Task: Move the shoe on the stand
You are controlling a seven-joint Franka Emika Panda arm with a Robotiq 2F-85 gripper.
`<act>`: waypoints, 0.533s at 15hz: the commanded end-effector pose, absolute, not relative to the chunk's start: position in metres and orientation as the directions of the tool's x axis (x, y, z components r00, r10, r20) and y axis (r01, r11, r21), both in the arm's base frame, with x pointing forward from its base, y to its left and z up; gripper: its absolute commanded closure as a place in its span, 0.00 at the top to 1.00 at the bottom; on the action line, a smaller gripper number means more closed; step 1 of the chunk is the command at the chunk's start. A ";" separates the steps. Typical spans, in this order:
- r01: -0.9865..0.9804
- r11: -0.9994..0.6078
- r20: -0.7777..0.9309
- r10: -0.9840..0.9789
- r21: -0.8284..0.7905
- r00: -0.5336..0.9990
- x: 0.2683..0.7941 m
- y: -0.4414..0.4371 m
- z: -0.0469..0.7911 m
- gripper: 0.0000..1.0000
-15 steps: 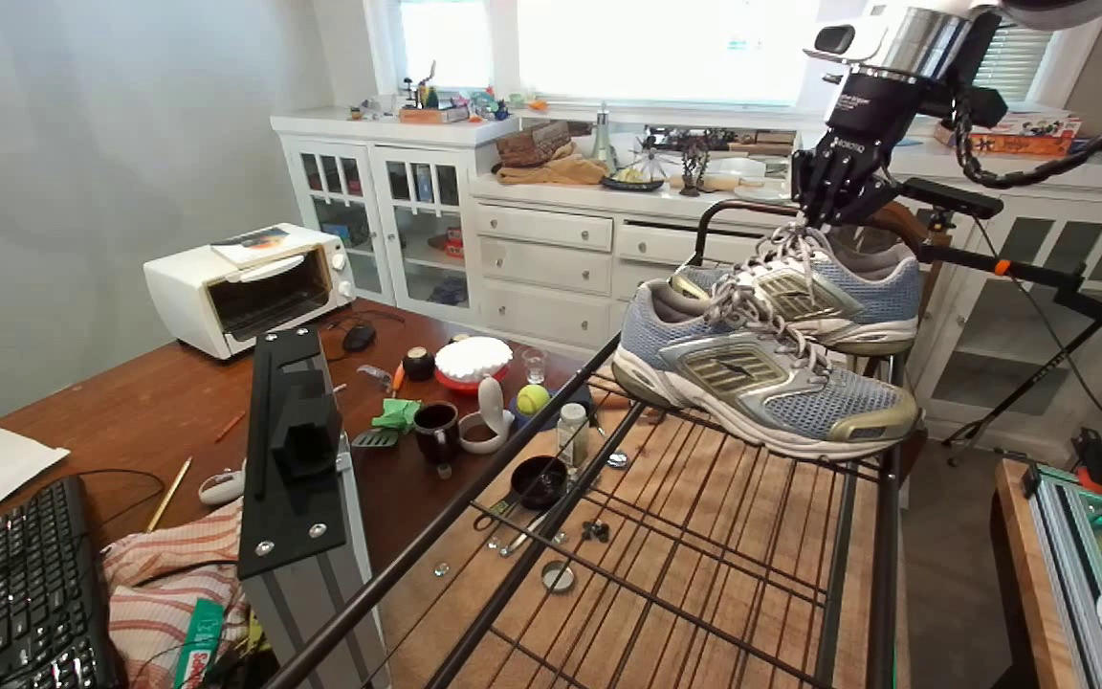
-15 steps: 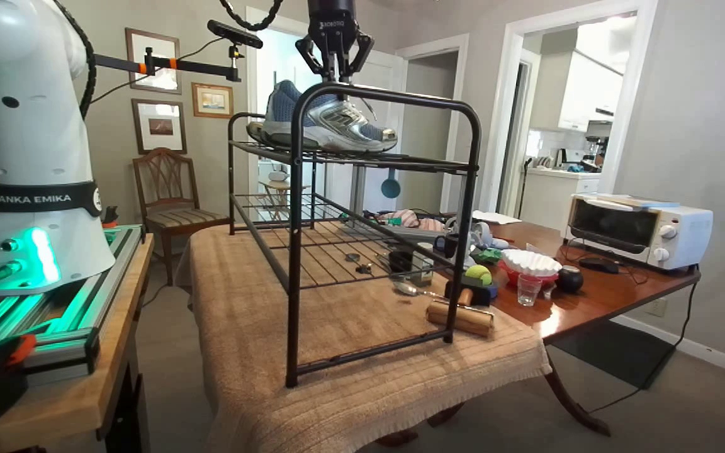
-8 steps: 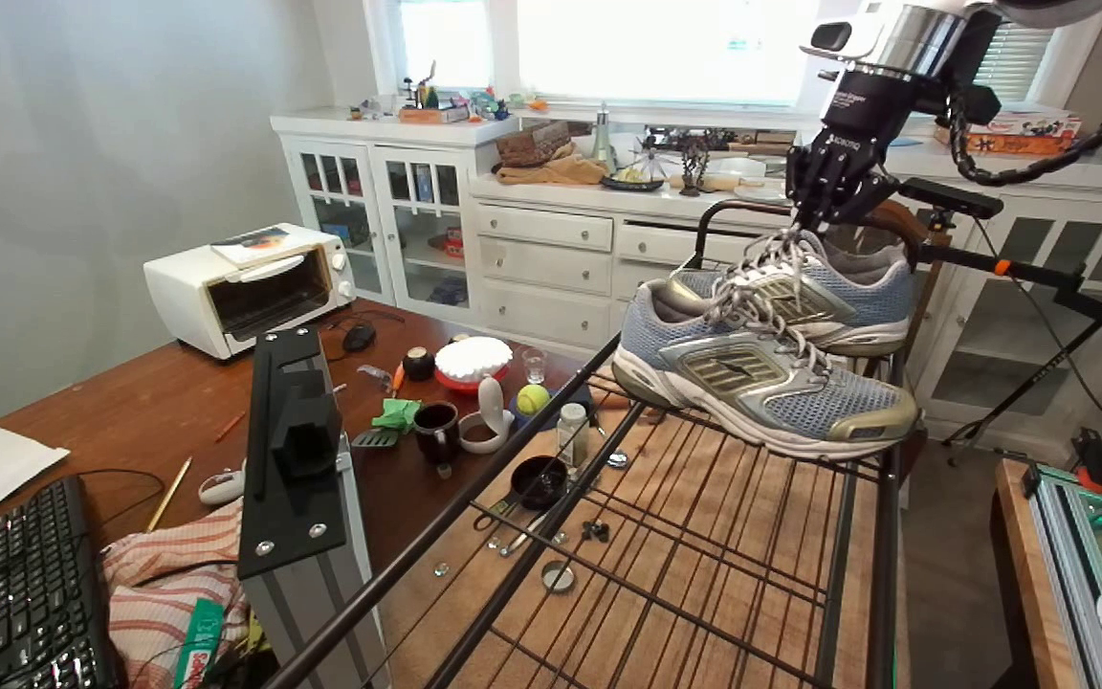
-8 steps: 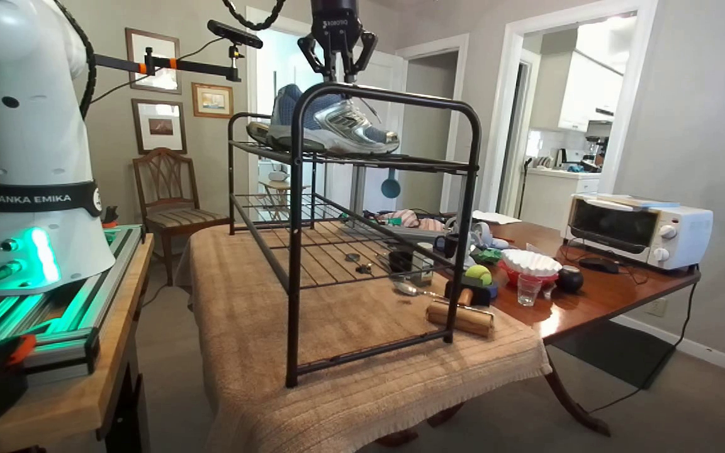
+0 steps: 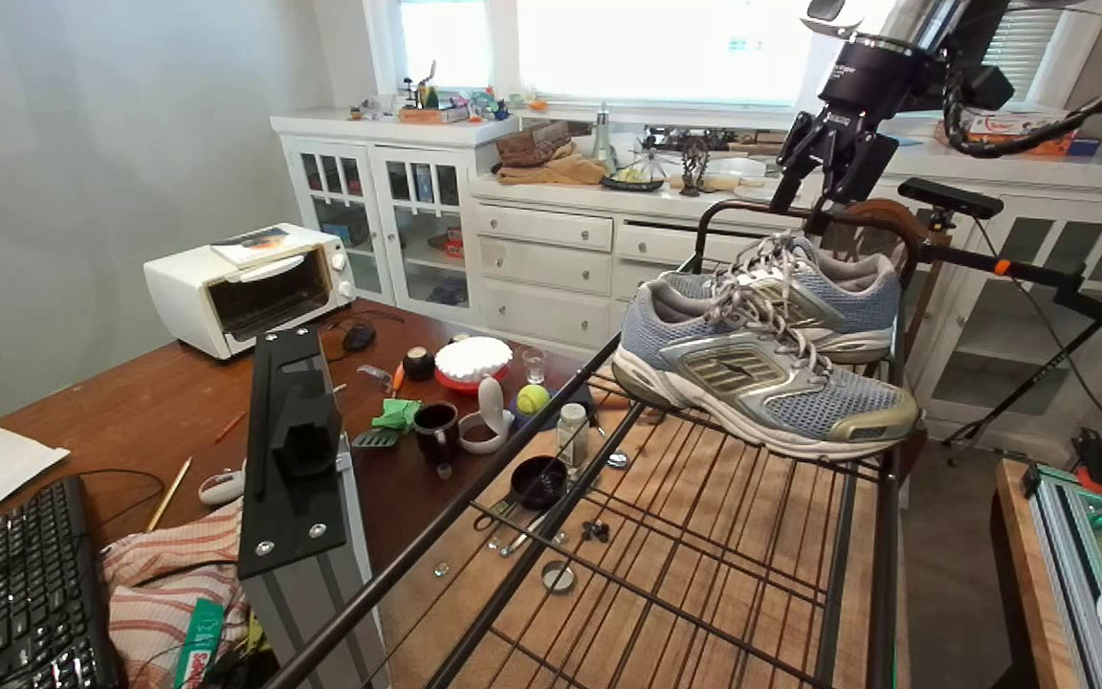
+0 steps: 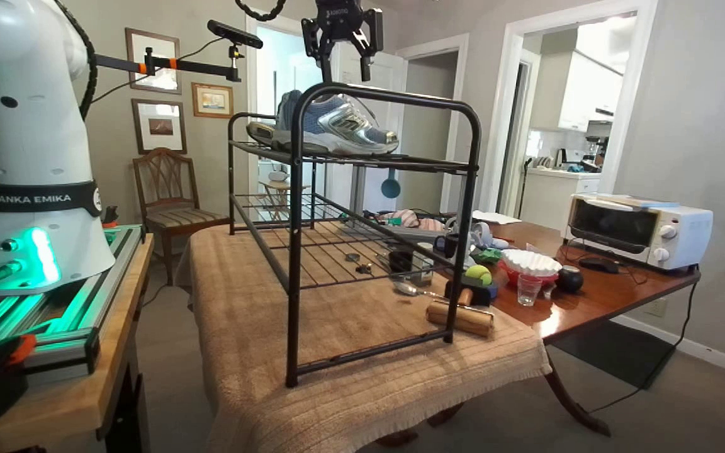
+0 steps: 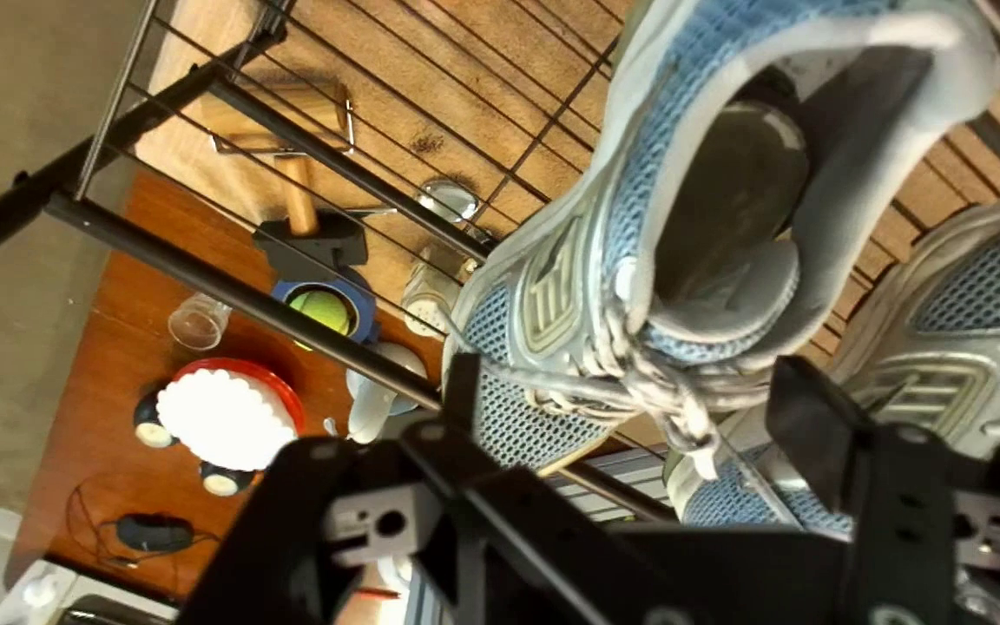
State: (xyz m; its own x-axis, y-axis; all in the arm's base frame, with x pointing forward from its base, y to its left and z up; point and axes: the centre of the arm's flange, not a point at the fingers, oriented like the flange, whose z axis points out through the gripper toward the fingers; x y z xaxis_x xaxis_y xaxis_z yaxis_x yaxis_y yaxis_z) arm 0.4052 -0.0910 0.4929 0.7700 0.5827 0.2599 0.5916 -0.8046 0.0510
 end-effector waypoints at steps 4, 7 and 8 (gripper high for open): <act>0.278 -0.961 0.305 0.264 0.000 0.915 0.398 -0.057 0.506 1.00; 0.126 -0.992 0.330 0.112 -0.024 0.937 0.396 -0.040 0.511 1.00; 0.073 -0.997 0.342 0.057 -0.032 0.938 0.396 -0.036 0.513 1.00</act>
